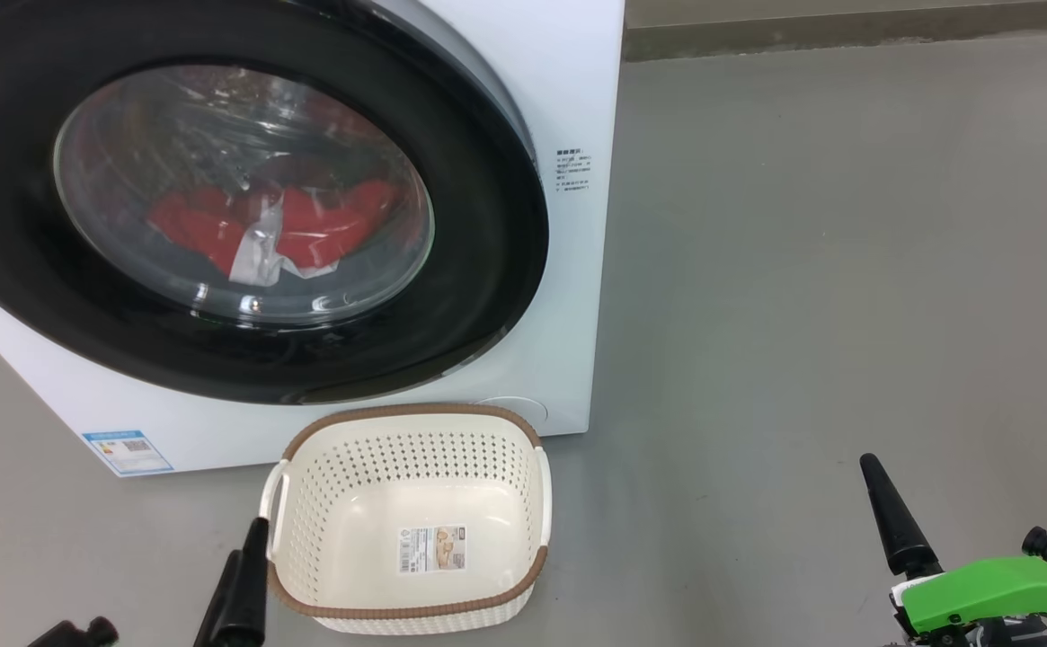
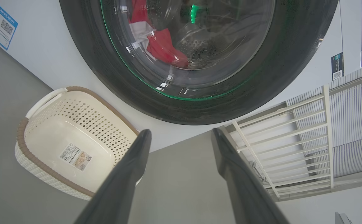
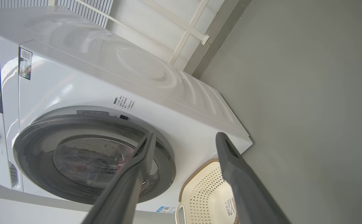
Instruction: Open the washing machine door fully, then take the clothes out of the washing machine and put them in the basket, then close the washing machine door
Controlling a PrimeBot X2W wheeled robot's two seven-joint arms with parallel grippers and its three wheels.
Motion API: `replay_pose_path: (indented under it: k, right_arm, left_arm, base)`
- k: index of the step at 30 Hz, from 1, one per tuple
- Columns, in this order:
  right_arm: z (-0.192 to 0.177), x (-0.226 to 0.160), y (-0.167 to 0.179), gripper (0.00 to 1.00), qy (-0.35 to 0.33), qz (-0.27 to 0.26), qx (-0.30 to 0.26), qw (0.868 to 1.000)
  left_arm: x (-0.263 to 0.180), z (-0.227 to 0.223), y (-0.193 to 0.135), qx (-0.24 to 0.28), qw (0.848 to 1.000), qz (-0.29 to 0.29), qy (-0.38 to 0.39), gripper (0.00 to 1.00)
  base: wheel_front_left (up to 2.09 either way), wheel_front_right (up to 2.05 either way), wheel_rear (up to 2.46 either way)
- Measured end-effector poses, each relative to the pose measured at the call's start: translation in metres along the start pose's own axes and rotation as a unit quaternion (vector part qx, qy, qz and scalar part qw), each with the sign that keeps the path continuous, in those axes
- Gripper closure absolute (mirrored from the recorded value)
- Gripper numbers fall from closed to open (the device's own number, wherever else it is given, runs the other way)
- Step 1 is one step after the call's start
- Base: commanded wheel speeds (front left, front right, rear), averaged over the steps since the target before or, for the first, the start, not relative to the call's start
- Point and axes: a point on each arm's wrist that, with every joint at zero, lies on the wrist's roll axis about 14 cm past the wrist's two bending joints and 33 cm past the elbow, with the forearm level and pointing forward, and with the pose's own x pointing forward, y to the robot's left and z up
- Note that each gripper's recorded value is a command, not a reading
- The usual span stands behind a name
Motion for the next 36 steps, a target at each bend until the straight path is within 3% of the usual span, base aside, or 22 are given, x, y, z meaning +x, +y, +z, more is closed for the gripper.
replay_pose_path:
  k: [24,36]
  right_arm:
    - [-0.0047,-0.0003,-0.0001,0.00,0.001,0.006,-0.131,0.991]
    - [-0.0064,0.0011,0.0025,0.00,0.003,0.016,-0.197,0.980]
  left_arm:
    - [-0.0048,0.0031,0.0022,0.157,0.987,0.017,-0.013,0.00]
    - [-0.0089,0.0057,0.0001,0.231,0.973,0.015,-0.027,0.00]
  base:
    - [0.00,0.00,0.00]
    - [0.00,0.00,0.00]
